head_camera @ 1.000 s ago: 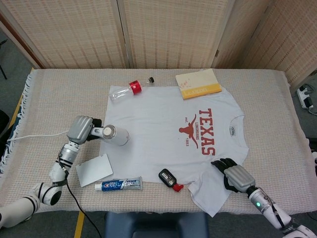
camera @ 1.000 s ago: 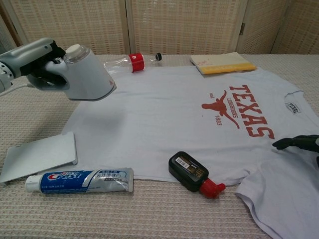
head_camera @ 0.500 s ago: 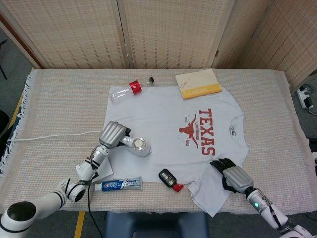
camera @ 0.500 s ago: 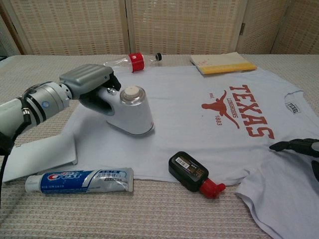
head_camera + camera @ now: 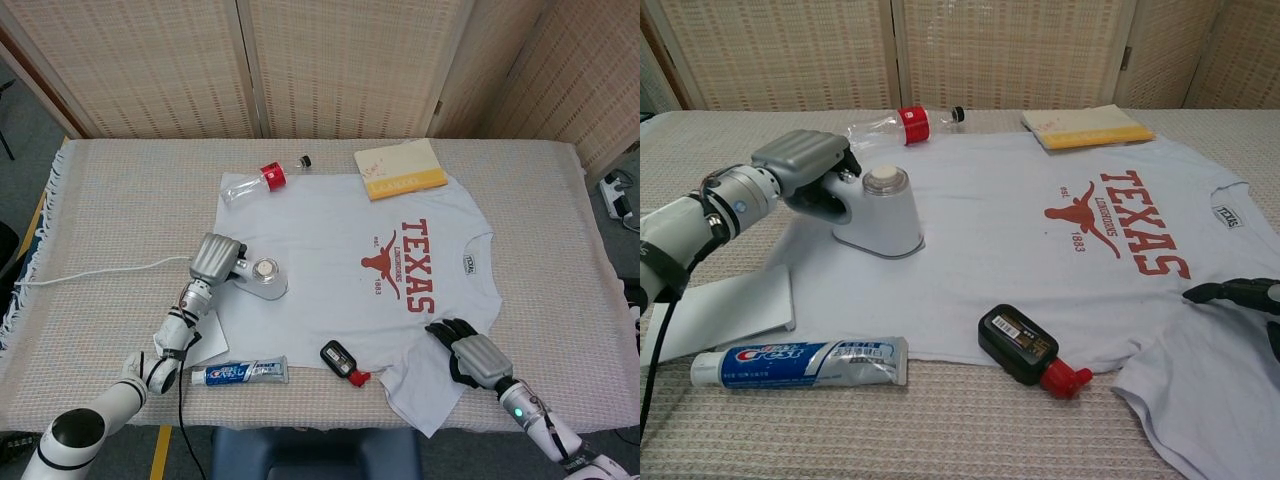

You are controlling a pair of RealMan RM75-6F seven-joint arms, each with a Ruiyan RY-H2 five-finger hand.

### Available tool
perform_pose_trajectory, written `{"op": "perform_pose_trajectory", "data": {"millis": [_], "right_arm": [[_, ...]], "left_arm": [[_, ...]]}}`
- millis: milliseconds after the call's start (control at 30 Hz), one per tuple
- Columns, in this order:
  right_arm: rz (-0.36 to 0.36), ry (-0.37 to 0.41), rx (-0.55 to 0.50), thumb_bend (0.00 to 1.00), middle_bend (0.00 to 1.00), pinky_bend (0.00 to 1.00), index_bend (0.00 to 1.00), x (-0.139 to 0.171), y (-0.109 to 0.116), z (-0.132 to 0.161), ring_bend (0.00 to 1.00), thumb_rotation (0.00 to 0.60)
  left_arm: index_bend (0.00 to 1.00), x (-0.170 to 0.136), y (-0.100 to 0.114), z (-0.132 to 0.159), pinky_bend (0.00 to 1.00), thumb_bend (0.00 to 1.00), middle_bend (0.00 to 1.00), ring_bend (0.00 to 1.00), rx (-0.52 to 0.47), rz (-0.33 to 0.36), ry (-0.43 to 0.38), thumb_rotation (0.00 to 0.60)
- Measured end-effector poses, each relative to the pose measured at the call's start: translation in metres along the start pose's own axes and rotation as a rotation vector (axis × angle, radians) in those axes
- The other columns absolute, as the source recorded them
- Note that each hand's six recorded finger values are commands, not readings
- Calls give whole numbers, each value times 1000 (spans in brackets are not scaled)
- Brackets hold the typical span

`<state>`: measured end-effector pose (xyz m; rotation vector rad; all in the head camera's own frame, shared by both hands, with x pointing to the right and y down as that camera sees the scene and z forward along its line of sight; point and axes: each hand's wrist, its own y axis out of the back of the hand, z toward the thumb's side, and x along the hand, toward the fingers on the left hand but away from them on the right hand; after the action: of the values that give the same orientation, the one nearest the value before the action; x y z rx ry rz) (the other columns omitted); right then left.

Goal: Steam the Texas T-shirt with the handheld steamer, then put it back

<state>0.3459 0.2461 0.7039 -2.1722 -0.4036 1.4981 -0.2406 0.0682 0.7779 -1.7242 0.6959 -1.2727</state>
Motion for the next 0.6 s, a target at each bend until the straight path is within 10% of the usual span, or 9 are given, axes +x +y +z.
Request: {"op": "perform_pose_trajectory", "data": {"millis": [333, 600], "right_arm": [[-9, 0, -8, 1000, 64, 23, 0, -1, 4, 0, 0, 493], [-5, 4, -7, 1000, 64, 23, 0, 0, 3, -1, 0, 493]], "left_arm": [[958, -9, 5, -81, 693, 436, 1000, 870, -74, -1, 229, 600], [958, -14, 26, -73, 692, 435, 1000, 868, -209, 99, 178, 600]]}}
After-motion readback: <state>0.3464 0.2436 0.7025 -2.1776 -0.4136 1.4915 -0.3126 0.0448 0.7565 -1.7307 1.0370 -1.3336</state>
